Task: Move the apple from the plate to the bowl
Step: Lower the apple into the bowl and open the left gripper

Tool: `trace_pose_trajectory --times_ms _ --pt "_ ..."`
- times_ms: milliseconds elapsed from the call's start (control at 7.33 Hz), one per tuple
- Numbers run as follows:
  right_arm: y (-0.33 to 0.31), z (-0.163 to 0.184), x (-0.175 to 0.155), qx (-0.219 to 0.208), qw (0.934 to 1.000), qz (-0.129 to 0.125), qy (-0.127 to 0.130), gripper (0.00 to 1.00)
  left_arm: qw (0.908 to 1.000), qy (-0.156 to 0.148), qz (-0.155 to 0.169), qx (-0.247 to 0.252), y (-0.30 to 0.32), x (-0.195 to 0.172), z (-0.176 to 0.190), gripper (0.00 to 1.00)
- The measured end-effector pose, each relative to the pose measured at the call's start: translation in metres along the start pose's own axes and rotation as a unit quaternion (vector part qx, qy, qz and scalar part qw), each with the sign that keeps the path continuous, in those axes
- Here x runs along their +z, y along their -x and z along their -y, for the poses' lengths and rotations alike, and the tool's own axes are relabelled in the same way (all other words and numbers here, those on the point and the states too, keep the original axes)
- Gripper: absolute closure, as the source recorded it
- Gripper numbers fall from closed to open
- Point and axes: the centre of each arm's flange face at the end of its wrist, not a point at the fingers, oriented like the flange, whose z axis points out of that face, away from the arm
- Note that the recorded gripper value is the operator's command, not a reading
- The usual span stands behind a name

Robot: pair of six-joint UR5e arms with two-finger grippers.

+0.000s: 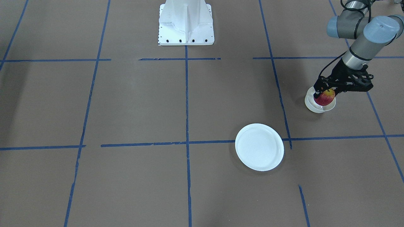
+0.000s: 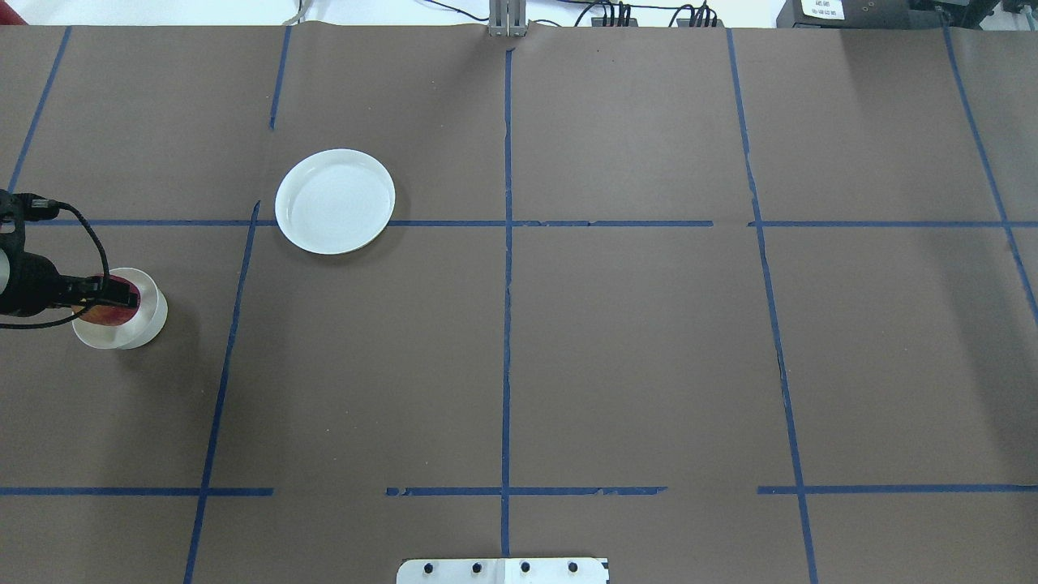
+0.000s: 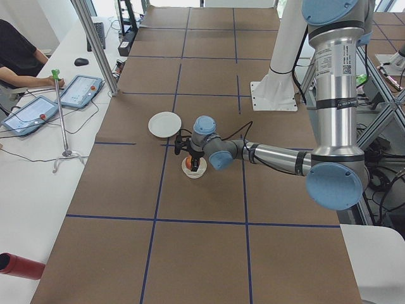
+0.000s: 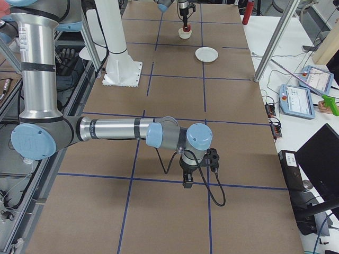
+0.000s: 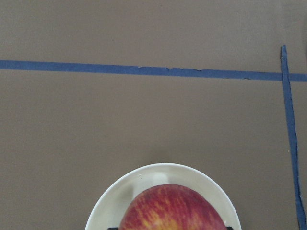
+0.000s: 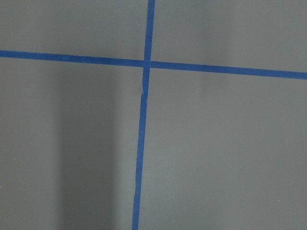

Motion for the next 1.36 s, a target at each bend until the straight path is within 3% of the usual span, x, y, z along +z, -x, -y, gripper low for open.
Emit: trace_pose_trajectory --times_ms 136,682,1091,1364 --pt "0.0 0.0 0.0 0.0 1.0 0.0 0.0 0.0 1.0 0.002 0.0 0.001 -0.001 0.002 -0.001 0.0" --pt "0.0 0.0 0.0 0.0 1.0 0.0 0.0 0.0 1.0 0.004 0.0 0.006 -0.001 0.001 -0.002 0.0" --pt "0.0 0.0 0.0 0.0 1.0 0.0 0.0 0.0 0.9996 0.016 -0.018 0.017 -0.01 -0.018 0.002 0.0" --pt "0.0 0.0 0.0 0.0 1.0 0.0 0.0 0.0 0.9981 0.024 0.001 0.056 -0.009 -0.052 0.04 0.0"
